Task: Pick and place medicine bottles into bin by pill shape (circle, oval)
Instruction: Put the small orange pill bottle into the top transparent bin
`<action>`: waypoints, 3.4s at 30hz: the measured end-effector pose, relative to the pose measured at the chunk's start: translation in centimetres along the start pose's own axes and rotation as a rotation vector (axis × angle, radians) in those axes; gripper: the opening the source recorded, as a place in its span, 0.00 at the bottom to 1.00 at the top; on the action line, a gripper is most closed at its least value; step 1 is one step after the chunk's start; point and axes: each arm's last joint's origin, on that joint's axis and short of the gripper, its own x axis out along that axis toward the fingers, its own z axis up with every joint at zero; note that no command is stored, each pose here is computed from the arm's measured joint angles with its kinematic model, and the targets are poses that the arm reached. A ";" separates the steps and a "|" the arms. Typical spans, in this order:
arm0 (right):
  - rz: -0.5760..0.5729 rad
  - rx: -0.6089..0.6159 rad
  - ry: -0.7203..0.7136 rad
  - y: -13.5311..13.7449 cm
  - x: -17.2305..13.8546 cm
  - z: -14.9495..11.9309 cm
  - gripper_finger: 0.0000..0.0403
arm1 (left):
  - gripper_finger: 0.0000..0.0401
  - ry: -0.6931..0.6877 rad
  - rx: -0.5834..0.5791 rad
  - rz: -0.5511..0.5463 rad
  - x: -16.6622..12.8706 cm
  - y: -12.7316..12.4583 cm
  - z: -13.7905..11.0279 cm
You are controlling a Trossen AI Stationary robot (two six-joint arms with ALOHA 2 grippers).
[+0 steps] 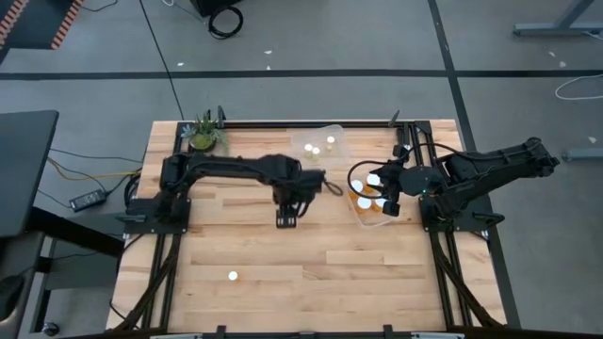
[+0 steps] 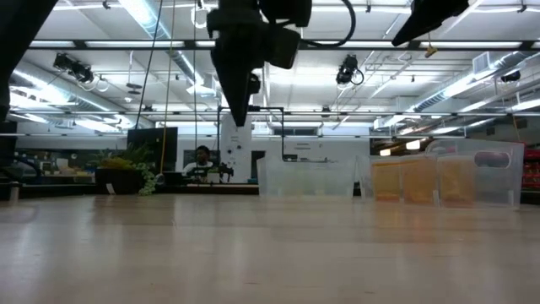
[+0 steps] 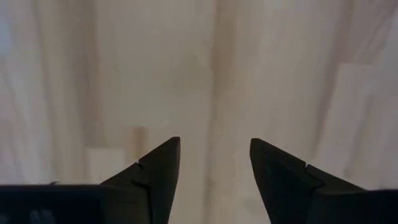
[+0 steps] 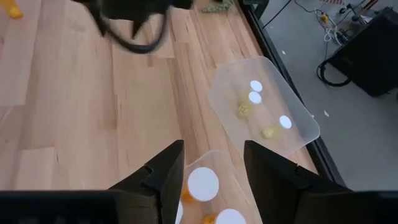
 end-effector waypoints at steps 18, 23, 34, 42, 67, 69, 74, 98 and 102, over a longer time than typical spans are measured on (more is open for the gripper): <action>0.004 -0.082 0.019 0.0 0.0 -0.2 0.43 | 0.37 0.098 0.037 0.167 4.2 -12.7 -4.4; 0.006 -0.082 0.019 0.0 0.0 -0.2 0.43 | 0.31 0.145 0.012 0.188 5.9 -14.6 -6.4; 0.007 -0.051 0.016 0.0 0.0 -0.2 0.43 | 0.20 0.139 -0.111 0.233 4.8 -15.5 -11.8; 0.008 -0.044 0.002 0.0 0.0 0.0 0.43 | 0.17 0.218 -0.304 0.157 4.0 -16.6 -15.9; 0.018 -0.057 -0.008 0.1 0.0 0.1 0.43 | 0.58 0.141 -0.403 0.121 4.9 -19.7 -17.2; 0.023 -0.057 -0.008 0.1 0.0 0.1 0.43 | 0.58 0.136 -0.397 0.116 4.9 -19.8 -17.1; 0.033 -0.057 -0.006 0.1 0.0 0.1 0.43 | 0.56 0.134 -0.397 0.113 4.9 -19.8 -17.1; 0.037 -0.054 -0.010 0.1 0.0 0.1 0.43 | 0.63 0.202 -0.413 0.133 7.2 -19.8 -16.9; 0.037 -0.051 -0.015 0.1 0.0 0.2 0.43 | 0.60 0.180 -0.398 0.118 7.4 -19.6 -16.4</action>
